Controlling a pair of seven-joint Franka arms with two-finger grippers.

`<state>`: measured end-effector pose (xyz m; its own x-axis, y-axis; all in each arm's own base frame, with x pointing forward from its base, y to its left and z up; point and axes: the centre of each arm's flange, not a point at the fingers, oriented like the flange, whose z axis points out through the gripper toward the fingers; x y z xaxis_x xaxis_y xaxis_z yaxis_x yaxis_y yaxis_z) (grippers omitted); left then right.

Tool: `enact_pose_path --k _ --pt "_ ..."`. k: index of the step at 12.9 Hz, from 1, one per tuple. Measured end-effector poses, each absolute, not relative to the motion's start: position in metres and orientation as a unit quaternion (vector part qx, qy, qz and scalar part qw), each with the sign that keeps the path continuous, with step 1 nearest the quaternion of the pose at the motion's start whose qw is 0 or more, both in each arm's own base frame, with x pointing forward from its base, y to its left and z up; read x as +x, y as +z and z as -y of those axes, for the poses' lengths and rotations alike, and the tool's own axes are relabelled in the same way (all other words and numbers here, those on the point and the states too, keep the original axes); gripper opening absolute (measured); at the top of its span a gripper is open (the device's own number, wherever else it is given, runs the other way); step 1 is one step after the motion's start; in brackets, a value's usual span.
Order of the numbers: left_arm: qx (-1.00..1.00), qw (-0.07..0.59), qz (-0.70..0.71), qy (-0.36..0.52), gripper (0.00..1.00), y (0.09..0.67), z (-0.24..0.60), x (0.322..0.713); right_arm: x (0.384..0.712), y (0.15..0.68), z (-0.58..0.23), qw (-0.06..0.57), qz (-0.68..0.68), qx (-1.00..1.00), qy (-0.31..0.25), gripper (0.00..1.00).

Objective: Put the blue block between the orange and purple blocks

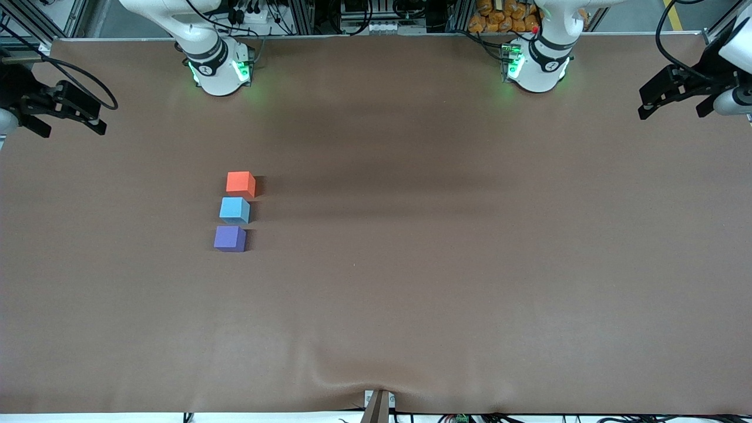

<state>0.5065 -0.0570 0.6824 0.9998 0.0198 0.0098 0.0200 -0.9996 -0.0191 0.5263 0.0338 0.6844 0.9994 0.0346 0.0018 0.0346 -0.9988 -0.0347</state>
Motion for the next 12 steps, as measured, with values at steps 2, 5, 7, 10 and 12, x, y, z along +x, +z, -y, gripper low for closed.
enact_pose_path --k 2,5,7,10,12 --pt "-1.000 0.008 0.010 -0.005 1.00 0.6814 0.0570 0.5119 0.5261 0.6842 -0.0347 0.017 0.021 -1.000 0.000 1.00" --pt "-1.000 0.008 0.010 -0.004 1.00 0.6806 0.0570 0.5140 0.5259 0.6841 -0.0355 0.017 0.023 -1.000 0.001 1.00" --pt "-1.000 0.008 0.010 -0.005 1.00 0.6814 0.0569 0.5140 0.5258 0.6841 -0.0355 0.017 0.023 -1.000 0.001 1.00" --pt "-1.000 0.008 0.010 -0.006 1.00 0.6824 0.0565 0.5140 0.5255 0.6838 -0.0355 0.017 0.023 -1.000 0.002 1.00" --pt "-1.000 0.008 0.010 -0.006 1.00 0.6825 0.0563 0.5140 0.5254 0.6837 -0.0352 0.017 0.023 -1.000 0.003 1.00"
